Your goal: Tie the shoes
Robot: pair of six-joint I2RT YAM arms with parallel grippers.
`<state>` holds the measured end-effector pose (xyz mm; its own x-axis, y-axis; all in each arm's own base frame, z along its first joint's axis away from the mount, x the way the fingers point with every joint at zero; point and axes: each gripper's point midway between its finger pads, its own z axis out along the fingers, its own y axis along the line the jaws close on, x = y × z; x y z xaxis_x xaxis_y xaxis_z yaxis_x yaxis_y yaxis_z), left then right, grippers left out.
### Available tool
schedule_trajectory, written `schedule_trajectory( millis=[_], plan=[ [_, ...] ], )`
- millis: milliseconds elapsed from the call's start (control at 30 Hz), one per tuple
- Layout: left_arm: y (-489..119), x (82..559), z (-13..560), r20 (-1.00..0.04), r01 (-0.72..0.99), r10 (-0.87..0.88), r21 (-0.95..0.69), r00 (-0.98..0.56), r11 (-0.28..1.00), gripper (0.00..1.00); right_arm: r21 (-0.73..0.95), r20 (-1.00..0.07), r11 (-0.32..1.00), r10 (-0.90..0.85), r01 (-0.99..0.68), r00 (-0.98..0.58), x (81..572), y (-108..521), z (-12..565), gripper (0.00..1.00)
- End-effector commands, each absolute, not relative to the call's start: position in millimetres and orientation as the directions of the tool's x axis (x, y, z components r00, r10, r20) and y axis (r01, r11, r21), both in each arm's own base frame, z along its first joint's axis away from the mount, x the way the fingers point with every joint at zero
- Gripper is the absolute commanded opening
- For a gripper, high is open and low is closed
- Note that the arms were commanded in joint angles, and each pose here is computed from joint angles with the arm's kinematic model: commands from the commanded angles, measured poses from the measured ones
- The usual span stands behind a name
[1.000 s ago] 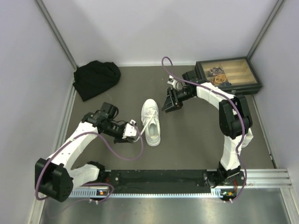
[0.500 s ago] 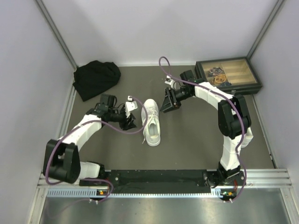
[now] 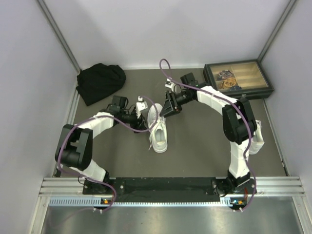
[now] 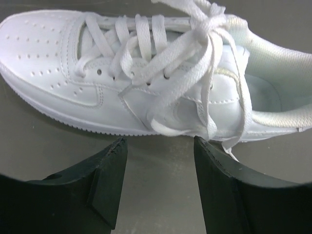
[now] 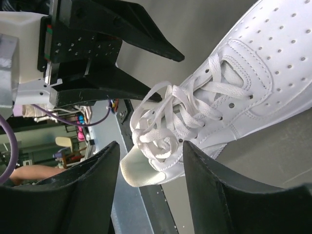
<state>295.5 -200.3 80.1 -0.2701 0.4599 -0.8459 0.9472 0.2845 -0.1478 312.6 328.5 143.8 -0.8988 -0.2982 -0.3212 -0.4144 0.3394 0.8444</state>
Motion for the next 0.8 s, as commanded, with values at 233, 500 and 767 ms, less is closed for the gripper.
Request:
schedule_trajectory(
  millis=[233,500,767],
  plan=[
    [-230.4,302.4,94.6,-0.881,0.981,0.435,-0.139,-0.186,0.138,0.40,0.842,-0.359,0.302,-0.303,-0.446,-0.883,317.8,338.9,151.4,0.23],
    [-231.3,279.6,134.9,-0.913,0.997,0.400,-0.065,-0.077,0.045,0.00,0.833,-0.371,0.308,-0.307,-0.460,-0.876,315.9,336.6,154.9,0.00],
    [-253.5,235.7,163.3,-0.916,0.997,0.396,0.032,0.059,-0.074,0.00,0.819,-0.391,0.310,-0.314,-0.483,-0.865,314.0,334.0,157.6,0.00]
  ],
)
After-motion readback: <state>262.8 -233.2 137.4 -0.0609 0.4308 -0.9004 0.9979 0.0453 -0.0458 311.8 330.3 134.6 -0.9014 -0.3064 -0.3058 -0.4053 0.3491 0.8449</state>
